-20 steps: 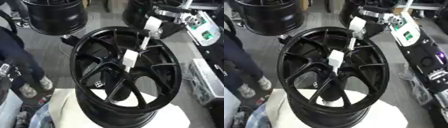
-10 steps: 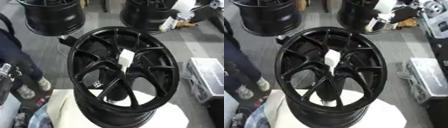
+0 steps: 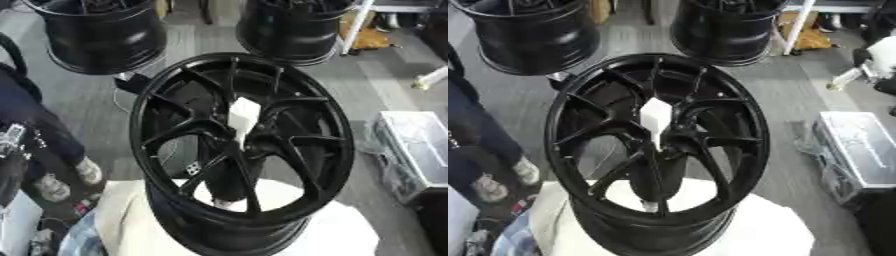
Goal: Pull the pin out of the wheel hub.
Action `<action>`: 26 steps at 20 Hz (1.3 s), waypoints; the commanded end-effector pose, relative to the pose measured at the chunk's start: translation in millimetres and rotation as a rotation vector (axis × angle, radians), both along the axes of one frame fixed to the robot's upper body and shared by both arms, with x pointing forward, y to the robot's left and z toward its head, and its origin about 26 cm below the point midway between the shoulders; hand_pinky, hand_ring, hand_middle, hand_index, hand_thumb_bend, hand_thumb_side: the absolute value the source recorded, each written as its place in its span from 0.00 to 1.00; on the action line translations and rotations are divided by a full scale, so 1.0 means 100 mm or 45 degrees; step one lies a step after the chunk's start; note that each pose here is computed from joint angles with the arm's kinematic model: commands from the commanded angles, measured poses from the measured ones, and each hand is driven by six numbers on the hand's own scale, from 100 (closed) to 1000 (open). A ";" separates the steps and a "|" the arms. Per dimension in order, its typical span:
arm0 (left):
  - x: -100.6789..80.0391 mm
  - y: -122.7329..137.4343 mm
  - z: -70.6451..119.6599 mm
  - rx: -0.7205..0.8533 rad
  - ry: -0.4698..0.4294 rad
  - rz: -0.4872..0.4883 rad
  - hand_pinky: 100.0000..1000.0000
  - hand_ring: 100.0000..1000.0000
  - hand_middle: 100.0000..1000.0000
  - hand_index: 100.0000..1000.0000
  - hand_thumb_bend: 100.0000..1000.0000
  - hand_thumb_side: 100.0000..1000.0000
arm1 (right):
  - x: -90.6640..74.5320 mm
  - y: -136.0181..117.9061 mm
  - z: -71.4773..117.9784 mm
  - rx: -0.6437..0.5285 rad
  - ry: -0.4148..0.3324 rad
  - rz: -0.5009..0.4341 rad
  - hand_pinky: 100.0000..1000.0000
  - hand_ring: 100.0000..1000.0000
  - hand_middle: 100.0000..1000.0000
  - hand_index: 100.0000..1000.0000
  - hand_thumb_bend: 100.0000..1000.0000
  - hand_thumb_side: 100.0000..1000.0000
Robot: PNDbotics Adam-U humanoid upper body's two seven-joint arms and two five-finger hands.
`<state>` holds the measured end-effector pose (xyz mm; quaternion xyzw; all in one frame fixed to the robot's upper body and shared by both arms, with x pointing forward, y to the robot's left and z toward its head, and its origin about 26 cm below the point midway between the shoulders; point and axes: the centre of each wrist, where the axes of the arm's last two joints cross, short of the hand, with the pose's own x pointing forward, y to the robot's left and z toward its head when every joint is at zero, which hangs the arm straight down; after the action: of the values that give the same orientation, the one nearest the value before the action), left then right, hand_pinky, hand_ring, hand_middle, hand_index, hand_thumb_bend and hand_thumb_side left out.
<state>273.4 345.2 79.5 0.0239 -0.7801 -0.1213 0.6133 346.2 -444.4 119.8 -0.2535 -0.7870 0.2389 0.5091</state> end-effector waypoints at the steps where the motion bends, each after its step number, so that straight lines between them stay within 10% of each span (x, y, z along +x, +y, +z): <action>1: 0.01 0.04 0.10 0.023 -0.038 0.010 0.70 0.57 0.54 0.63 0.00 0.81 | -0.21 -0.14 -0.28 0.077 0.043 -0.199 0.70 0.72 0.66 0.71 0.10 0.41; 5: 0.01 0.03 0.09 0.018 -0.036 0.015 0.70 0.57 0.54 0.63 0.00 0.81 | -0.49 -0.03 -0.99 0.286 0.192 -0.419 0.75 0.81 0.88 0.86 0.09 0.46; 10: 0.01 0.03 0.09 0.017 -0.034 0.018 0.70 0.57 0.54 0.63 0.00 0.82 | -0.63 0.24 -1.40 0.544 0.207 -0.666 0.76 0.83 0.93 0.87 0.08 0.51; 17: 0.01 0.02 0.09 0.016 -0.031 0.018 0.70 0.57 0.54 0.63 0.00 0.82 | -0.63 0.55 -1.50 0.731 0.137 -0.771 0.71 0.77 0.86 0.82 0.04 0.50; 26: 0.02 0.00 0.10 0.003 -0.039 0.009 0.70 0.57 0.54 0.63 0.00 0.81 | -0.54 0.88 -1.37 0.783 0.114 -0.497 0.68 0.74 0.82 0.81 0.00 0.47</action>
<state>274.6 345.0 80.8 0.0262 -0.7809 -0.1157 0.6133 287.5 -357.0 -29.8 -0.2334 -0.7175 -0.1109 0.6468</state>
